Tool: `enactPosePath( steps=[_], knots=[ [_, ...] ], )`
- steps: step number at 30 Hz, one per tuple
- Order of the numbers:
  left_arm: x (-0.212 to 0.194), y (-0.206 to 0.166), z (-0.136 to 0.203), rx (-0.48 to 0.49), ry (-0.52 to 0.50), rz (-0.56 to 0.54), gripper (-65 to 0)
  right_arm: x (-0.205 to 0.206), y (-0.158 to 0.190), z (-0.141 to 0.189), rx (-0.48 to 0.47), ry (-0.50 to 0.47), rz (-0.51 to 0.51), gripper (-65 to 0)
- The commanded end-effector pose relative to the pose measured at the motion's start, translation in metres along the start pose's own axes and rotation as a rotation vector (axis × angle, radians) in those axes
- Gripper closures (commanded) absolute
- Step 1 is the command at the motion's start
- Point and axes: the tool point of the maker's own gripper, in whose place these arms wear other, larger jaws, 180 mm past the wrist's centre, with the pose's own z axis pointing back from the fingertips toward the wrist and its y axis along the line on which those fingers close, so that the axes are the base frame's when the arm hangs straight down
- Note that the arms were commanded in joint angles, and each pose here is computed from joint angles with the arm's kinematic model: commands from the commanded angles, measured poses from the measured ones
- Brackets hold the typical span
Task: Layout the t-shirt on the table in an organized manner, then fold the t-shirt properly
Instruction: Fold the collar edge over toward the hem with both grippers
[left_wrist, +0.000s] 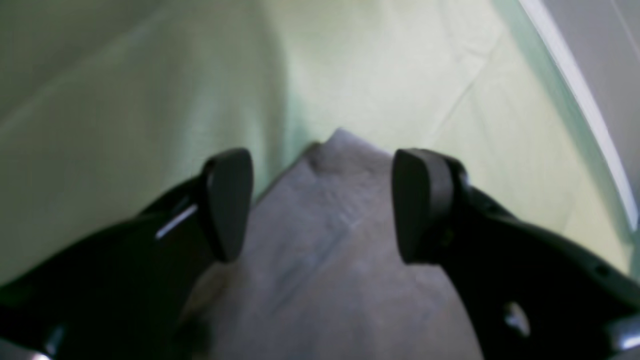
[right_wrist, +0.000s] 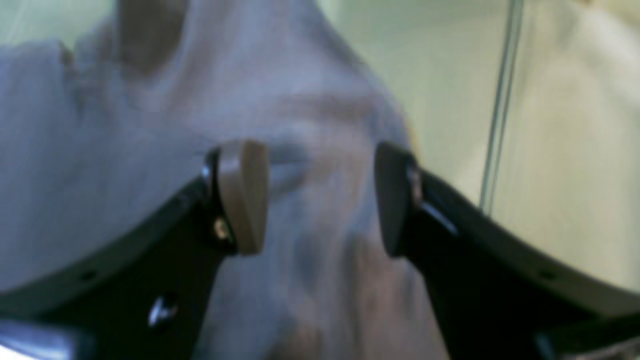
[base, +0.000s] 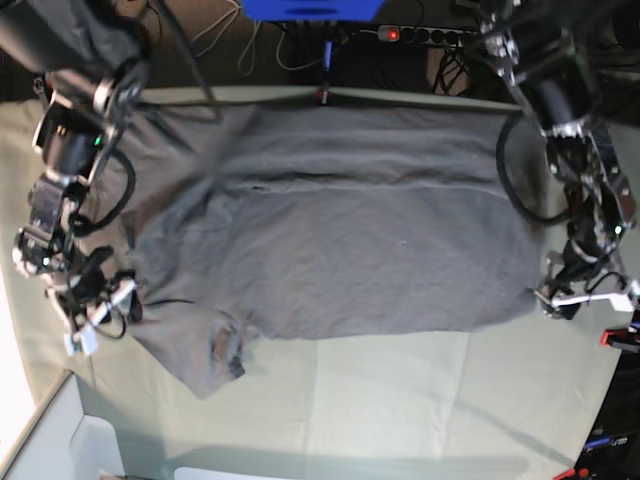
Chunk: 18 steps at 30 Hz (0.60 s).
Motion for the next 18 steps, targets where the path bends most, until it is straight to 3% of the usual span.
enactPosePath(
  steps=[1, 4, 8, 15, 18],
  knots=[
    [0.021, -0.007, -0.005, -0.010, -0.034, 0.001, -42.3, 0.022, -0.010, -0.001, -0.001, -0.057, -0.004, -34.3],
    [0.006, -0.012, -0.027, 0.000, 0.048, -0.016, -42.3, 0.021, -0.021, -0.009, 0.016, -0.087, -0.063, -34.4],
    [-0.001, -0.011, -0.043, 0.020, 0.021, -0.122, -42.3, 0.013, -0.026, -0.014, 0.026, -0.130, -0.118, -34.3],
    [-0.016, -0.014, -0.056, 0.012, -0.061, -0.342, -42.3, 0.002, -0.067, -0.012, -0.192, -0.196, -0.185, -34.5],
    [-0.025, -0.005, -0.060, 0.026, -0.069, -0.378, -42.3, -0.006, -0.068, -0.013, -0.209, -0.199, -0.204, -34.4]
  ],
)
